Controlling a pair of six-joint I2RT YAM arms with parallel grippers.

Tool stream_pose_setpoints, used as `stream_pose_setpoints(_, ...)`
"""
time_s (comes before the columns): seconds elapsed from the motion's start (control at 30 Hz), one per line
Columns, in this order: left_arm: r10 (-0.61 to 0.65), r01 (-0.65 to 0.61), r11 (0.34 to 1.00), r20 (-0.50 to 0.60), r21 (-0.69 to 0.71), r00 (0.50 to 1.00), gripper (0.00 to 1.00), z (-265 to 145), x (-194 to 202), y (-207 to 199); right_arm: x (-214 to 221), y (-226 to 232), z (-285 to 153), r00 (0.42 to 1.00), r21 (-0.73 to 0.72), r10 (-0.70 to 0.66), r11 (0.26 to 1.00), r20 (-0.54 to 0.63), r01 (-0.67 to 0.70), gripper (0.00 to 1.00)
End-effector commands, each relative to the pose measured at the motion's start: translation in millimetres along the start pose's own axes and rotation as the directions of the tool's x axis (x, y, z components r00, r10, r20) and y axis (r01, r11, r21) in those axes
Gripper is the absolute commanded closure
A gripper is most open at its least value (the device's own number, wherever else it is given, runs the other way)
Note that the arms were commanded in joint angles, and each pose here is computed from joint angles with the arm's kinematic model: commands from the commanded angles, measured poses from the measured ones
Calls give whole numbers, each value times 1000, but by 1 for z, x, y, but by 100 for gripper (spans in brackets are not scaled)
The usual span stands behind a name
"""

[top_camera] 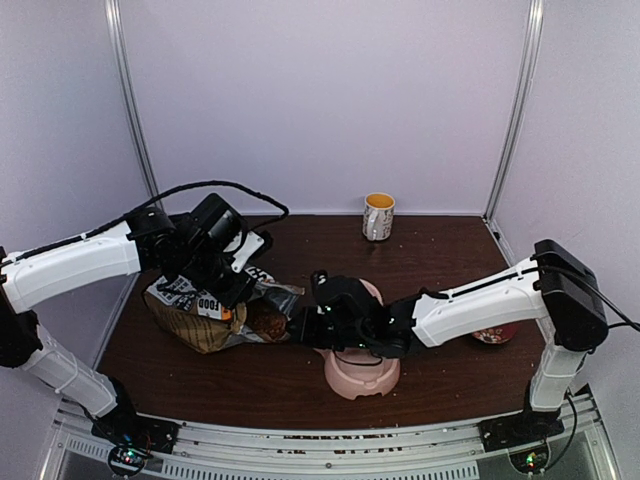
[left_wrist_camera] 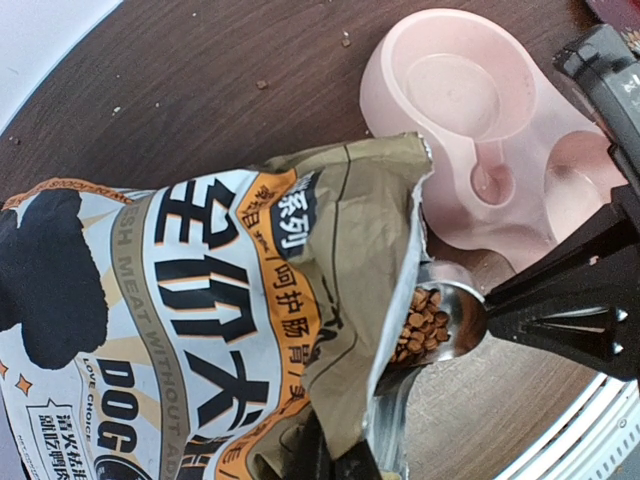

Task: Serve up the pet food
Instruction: Collect the pet food from the pet food bag.

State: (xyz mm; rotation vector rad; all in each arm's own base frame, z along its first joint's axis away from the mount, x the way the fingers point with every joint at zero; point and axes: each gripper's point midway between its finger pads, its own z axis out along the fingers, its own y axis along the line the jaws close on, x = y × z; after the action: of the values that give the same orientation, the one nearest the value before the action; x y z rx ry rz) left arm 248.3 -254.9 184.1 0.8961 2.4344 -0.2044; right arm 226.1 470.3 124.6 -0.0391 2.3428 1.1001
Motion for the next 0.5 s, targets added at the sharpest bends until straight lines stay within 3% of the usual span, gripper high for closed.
stream_pose_setpoints(0.0, -15, 17, 1000, 120, -19, 993, 100, -9, -31, 7, -14, -6, -17, 998, 12, 26, 1000, 49, -26, 100)
stream_pose_setpoints(0.23, -15, 18, 1000, 124, -17, 992, 100, -10, -31, 7, -19, -6, -19, 998, 38, 32, 999, 60, -35, 100)
stream_pose_setpoints(0.47, -15, 13, 1000, 112, 14, 994, 100, -8, -28, 1, -34, 15, -16, 993, -83, 90, 993, 73, -84, 100)
